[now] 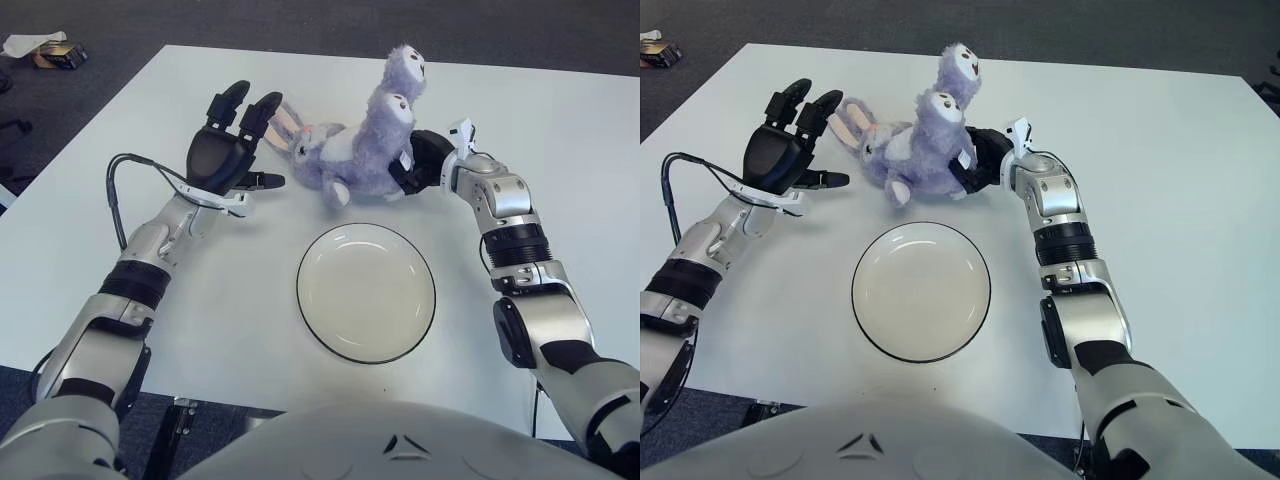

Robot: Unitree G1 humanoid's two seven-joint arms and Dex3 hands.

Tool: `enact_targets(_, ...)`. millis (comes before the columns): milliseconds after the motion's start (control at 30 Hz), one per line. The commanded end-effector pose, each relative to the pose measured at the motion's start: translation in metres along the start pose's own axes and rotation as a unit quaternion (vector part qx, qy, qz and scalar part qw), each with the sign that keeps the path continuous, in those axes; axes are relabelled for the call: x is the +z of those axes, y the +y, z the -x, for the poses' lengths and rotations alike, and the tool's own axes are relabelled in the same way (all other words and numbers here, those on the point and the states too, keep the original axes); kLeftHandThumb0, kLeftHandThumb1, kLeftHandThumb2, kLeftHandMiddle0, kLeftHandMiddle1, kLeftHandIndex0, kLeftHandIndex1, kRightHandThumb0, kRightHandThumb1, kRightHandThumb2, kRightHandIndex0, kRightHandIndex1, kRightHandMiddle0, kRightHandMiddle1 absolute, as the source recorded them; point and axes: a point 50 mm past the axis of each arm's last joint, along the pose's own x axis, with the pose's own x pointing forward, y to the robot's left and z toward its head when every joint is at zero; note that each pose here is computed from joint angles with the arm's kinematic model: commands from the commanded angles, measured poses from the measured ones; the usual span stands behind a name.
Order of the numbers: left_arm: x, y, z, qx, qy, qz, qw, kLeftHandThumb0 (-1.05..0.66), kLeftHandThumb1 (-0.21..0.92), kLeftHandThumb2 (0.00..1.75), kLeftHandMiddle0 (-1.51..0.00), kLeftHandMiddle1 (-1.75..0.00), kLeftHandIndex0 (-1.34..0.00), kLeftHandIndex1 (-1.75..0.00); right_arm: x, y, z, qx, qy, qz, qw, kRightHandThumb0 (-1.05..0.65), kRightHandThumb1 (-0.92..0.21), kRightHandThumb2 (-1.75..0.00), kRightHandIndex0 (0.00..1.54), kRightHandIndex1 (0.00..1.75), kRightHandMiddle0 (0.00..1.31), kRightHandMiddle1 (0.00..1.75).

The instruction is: Put the doll into the plate.

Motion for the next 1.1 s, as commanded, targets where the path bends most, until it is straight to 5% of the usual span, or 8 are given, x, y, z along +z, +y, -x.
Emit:
enact_targets(0, 0.006, 0.009, -0.012, -0.005, -0.03, -0.023, 0.999, -1.03, 0.85, 0.32, 0.0, -0.3, 0.0, -0.37, 0.003, 0.001, 0.002, 0.006, 0.007, 0.008, 1.0, 0.0, -0.12, -1.5, 0.83, 1.59, 0.52, 1.75)
enact_targets(267, 0.012, 0.01, -0.012, -0.028, -0.04, -0.019, 0.999, -1.04, 0.87, 0.31, 0.0, -0.36, 0.0, -0.37, 0.006, 0.003, 0.005, -0.004, 0.006, 0.03, 1.0, 0.0, -0.08, -1.54, 0.87, 1.56, 0.55, 1.75)
enact_targets(633, 0.029, 0.017, -0.02, -0.145, -0.026, 0.049, 0.988, -1.05, 0.92, 0.29, 0.0, -0.3, 0.0, -0.38, 0.003, 0.0, 0.002, 0.004, -0.027, 0.048, 0.998, 0.0, -0.06, -1.54, 0.89, 1.52, 0.57, 1.75)
enact_targets(1067, 0.028, -0.005, -0.025, -0.238, -0.001, 0.078, 0.968, -1.05, 0.9, 0.28, 0.0, -0.13, 0.0, -0.15, 0.005, 0.001, 0.003, 0.011, -0.034, 0.061, 0.997, 0.0, -0.05, -1.52, 0.95, 1.42, 0.59, 1.75)
